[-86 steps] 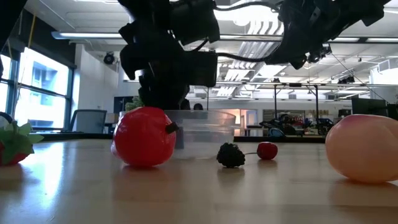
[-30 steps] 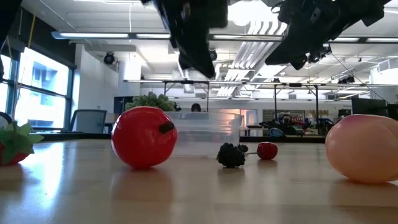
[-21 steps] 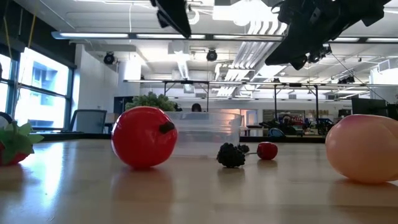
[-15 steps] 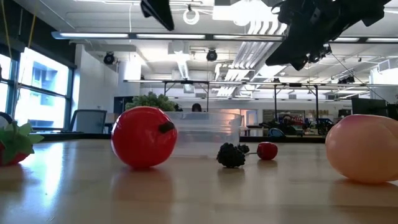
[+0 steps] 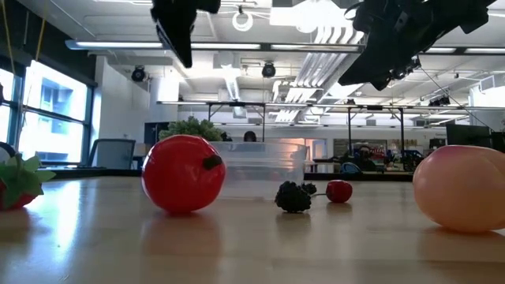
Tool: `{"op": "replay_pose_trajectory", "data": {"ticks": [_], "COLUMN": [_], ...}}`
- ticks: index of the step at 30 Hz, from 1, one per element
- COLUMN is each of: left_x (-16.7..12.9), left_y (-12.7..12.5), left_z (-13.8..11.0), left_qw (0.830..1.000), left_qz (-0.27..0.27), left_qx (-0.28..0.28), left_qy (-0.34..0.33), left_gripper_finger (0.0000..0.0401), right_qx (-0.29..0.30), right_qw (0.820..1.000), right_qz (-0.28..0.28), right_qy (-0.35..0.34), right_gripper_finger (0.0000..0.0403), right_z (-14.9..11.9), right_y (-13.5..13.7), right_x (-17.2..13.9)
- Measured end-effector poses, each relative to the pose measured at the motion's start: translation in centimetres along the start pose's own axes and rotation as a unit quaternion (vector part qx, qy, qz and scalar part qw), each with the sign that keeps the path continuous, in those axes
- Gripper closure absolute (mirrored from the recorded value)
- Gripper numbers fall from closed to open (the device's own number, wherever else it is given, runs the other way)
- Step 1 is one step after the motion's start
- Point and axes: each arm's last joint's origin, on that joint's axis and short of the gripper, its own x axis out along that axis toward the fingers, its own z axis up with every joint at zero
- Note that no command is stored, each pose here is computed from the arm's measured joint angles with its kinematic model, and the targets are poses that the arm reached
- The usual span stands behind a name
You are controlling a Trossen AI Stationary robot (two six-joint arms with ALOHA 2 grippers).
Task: Pick and placing Produce into tupperware
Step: Put the watermelon into the transparent container
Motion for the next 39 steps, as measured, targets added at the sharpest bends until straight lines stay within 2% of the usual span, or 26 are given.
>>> {"op": "replay_pose_trajectory", "data": {"ticks": [4,10,16,24,29,39], "left_x": [1.7,2.1,1.1,0.5,0.5,0.4], "left_y": [-0.2,-1.7,-3.2,-4.4,-4.9,-5.3], "left_z": [-1.8,-5.9,-10.6,-16.1,-17.7,-17.8], "left_qw": [1.0,0.999,0.997,0.981,0.974,0.972], "left_qz": [-0.005,-0.023,-0.071,-0.16,-0.182,-0.176], "left_qx": [-0.01,-0.014,-0.018,0.041,0.066,0.079], "left_qy": [0.019,0.029,-0.02,-0.1,-0.116,-0.133], "left_gripper_finger": [0.0355,0.0355,0.0355,0.0355,0.0355,0.0355], "right_qx": [-0.001,-0.001,-0.004,-0.037,-0.055,-0.081], "right_qw": [1.0,1.0,1.0,0.999,0.998,0.993], "right_qz": [-0.001,-0.002,-0.001,0.012,0.019,0.051], "right_qy": [0.005,0.008,0.004,-0.025,-0.032,-0.075], "right_gripper_finger": [0.0403,0.0403,0.0403,0.0403,0.0403,0.0403], "right_z": [-0.1,-0.2,-0.1,0.5,0.6,0.9], "right_y": [0.0,0.0,0.0,0.1,0.1,-0.1], "right_x": [0.0,0.0,0.0,-0.3,-1.3,-5.1]}}
